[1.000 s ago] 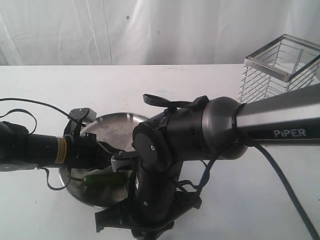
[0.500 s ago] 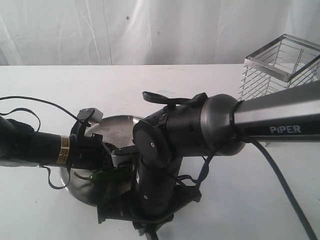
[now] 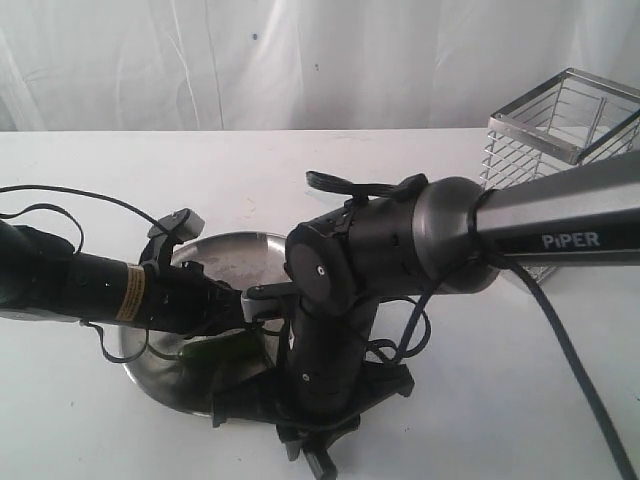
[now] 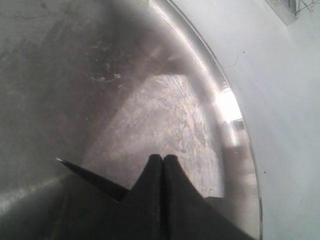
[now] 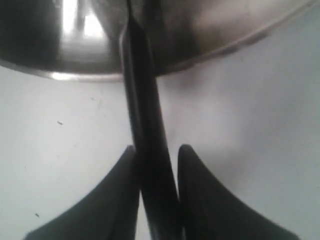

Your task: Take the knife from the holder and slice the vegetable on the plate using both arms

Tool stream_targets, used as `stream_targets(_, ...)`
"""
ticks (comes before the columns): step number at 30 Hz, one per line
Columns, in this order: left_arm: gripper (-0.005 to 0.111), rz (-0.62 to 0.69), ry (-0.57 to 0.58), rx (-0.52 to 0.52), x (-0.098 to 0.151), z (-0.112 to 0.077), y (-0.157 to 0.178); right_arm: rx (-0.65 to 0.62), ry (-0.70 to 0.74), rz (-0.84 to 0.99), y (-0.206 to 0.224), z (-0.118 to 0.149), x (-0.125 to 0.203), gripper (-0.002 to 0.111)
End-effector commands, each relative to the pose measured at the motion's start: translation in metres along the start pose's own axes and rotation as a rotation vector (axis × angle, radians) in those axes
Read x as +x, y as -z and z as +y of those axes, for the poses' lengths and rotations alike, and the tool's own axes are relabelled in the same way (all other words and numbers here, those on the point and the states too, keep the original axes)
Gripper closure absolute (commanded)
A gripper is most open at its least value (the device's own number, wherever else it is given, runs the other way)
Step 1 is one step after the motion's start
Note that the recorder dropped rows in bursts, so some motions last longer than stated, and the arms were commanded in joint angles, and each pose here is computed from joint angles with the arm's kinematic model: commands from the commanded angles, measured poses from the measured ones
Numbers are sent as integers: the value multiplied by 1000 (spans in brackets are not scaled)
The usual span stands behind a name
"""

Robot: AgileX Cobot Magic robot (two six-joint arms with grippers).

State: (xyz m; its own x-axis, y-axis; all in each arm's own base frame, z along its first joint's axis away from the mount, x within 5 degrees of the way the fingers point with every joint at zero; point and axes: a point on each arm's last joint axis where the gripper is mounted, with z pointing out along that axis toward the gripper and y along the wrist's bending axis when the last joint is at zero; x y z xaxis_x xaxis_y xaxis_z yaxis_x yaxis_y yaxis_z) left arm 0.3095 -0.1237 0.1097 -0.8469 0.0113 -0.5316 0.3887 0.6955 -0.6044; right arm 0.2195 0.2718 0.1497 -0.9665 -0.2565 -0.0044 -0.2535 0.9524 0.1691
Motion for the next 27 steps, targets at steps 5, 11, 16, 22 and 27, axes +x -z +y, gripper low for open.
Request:
stream_targets(5,107,138,-68,-235,22,28,-1,45,-47,66,3,-20,-5,108)
stream_targets(11,107,125,-51,-144,19,20,-3,113,-15,46,5,-32,-10,108)
stream_targets(16,107,83,-68,-10,5,6,-5,128,-3,39,5,-34,-11,108)
stream_targets(22,107,24,-121,116,-16,-8,-4,120,-6,43,5,-33,-10,108)
stream_targets(27,107,-13,-147,127,-25,-16,3,120,-5,43,5,-33,-10,108)
